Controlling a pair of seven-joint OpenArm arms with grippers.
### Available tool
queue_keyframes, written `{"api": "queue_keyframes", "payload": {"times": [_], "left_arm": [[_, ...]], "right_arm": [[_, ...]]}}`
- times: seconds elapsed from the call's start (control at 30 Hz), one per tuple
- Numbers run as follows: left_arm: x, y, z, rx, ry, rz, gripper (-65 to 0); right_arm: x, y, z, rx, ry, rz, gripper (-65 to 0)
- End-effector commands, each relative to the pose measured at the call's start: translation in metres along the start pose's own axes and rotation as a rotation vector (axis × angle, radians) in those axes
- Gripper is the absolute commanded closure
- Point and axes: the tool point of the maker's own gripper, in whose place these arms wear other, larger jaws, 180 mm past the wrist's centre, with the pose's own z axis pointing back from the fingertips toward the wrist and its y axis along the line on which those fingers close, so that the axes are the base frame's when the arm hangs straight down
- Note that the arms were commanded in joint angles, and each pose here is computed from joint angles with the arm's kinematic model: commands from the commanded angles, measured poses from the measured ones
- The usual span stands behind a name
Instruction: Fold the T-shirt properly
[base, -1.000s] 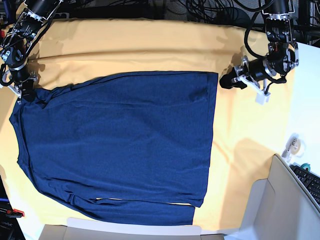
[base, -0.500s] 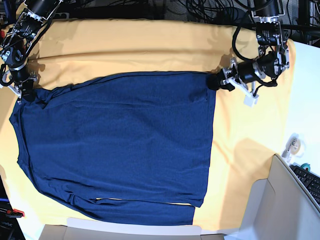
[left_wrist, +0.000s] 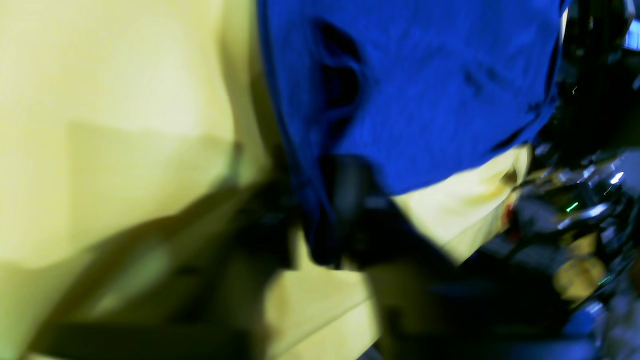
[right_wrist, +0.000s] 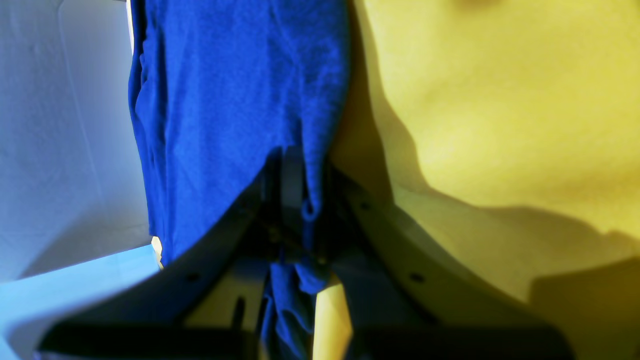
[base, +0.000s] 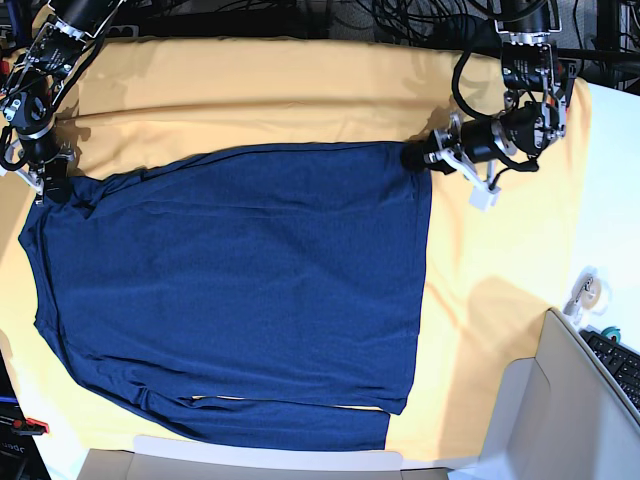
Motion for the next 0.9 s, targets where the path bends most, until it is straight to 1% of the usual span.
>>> {"api": "queue_keyframes", "payload": {"times": [0.0, 0.07, 0.13, 0.3, 0.43, 0.5, 0.67, 0.87], "left_arm": [[0.005, -0.008, 0.002, -0.024, -0.001, -0.026, 0.0], [0.009, -0.015, 0.0, -0.041, 0.005, -0.065, -0.8], [0.008, -0.022, -0.003, -0.057, 0.017, -0.097, -0.1], [0.02, -0.056, 0.009, -0.098, -0.023, -0.254, -0.1], [0.029, -0.066, 0.015, -0.107, -0.053, -0.292, -0.1], [0.038, -0.072, 0.016, -0.115, -0.069, -0.308, -0.1], [0.057, -0.084, 0.02, -0.128, -0.106, -0.342, -0.1], [0.083, -0.101, 0.025, -0.146, -0.161, -0.385, -0.1]], "right_arm": [[-0.024, 0.01, -0.004, 0.056, 0.085, -0.06, 0.0], [-0.027, 0.011, -0.004, 0.058, 0.109, -0.058, 0.0], [-0.028, 0.012, -0.003, 0.061, 0.117, -0.054, 0.0], [-0.02, 0.038, 0.009, 0.116, 0.083, 0.018, 0.0], [-0.016, 0.05, 0.012, 0.14, 0.068, 0.044, 0.0], [-0.007, 0.054, 0.014, 0.143, 0.054, 0.066, 0.0], [0.006, 0.072, 0.012, 0.177, 0.028, 0.078, 0.0], [0.034, 0.093, 0.016, 0.201, -0.013, 0.144, 0.0]]}}
